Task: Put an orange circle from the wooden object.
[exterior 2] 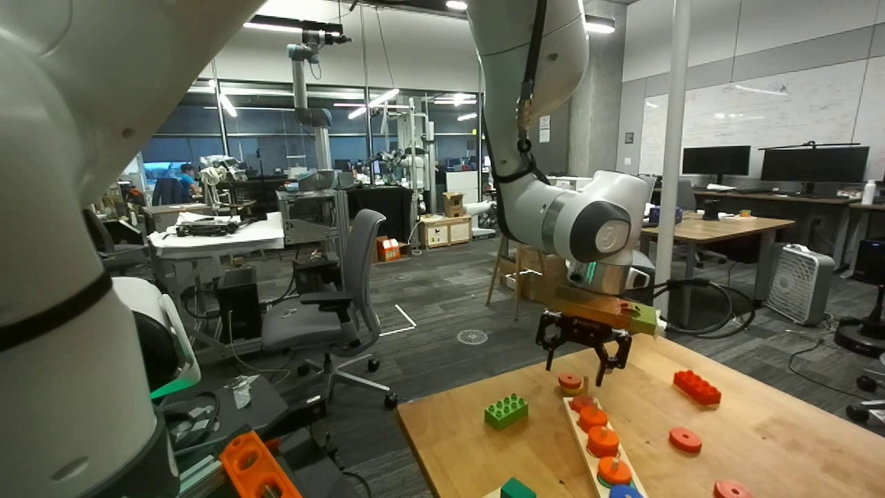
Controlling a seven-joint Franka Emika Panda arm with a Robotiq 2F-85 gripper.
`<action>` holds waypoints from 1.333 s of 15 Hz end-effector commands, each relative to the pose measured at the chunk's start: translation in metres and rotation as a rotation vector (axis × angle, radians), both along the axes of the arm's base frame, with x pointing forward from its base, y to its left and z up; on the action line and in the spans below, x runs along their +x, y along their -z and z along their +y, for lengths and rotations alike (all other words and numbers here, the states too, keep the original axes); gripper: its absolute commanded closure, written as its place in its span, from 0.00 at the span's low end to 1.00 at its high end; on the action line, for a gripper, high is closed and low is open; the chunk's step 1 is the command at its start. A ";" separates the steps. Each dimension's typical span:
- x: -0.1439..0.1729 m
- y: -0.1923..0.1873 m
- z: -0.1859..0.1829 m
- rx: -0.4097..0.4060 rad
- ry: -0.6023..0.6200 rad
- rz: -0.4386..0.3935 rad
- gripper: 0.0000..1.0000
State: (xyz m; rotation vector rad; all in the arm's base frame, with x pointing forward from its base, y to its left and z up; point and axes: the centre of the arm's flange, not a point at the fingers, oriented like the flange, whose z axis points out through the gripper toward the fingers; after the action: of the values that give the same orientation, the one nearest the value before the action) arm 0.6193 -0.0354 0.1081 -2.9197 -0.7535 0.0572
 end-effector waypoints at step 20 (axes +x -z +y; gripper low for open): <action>-0.251 -0.306 0.020 -0.014 -0.111 0.003 0.00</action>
State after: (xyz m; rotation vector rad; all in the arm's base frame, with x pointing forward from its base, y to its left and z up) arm 0.4318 -0.0154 0.3762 -2.9940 -0.8057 0.0297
